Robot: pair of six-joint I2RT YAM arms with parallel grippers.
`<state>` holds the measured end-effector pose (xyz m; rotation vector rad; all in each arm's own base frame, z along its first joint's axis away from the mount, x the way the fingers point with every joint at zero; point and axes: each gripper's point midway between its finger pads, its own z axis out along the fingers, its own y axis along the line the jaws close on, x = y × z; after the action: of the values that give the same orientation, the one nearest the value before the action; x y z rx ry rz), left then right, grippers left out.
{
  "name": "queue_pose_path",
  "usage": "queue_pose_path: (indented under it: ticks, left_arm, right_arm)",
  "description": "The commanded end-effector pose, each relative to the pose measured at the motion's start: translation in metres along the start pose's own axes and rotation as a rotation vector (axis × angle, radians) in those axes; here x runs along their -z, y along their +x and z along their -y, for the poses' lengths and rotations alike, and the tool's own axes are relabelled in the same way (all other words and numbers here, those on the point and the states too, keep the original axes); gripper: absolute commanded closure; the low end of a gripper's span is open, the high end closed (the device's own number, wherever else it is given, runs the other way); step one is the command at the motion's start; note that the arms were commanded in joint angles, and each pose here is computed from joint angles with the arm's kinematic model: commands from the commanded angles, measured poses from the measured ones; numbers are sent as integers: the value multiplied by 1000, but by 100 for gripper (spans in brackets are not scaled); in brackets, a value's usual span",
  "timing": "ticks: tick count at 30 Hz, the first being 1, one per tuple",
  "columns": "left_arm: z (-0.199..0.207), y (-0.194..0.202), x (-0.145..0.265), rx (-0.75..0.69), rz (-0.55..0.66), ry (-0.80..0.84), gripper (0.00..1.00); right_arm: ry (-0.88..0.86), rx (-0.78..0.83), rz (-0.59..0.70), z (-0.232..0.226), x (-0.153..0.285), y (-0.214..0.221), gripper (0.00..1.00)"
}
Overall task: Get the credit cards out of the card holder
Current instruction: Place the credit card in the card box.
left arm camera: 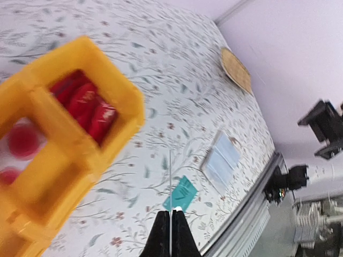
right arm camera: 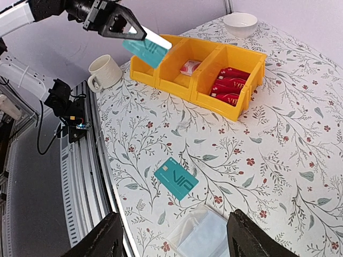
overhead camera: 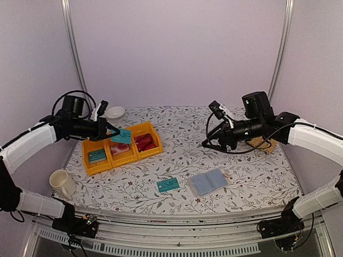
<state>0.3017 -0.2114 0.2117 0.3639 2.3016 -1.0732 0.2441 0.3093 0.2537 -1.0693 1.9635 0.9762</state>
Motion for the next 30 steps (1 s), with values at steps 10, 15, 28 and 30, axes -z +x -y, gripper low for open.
queue_pose_path:
  ticks: [10,15,28,30]
  left_arm:
    - [-153,22,158,414,126,-573,100]
    - [-169,21,144,485,141,-505,100]
    - [-197,18,103,529,118,-447,100]
    - [-197,15,91,524,105,-428,100]
  right_arm:
    - [-8,8,79,22,2,4,31]
    - [-11,28,102,20,12,2,30]
    - [-34,61,140,10,22,-3,30]
    - [-31,59,138,10,21,-2,30]
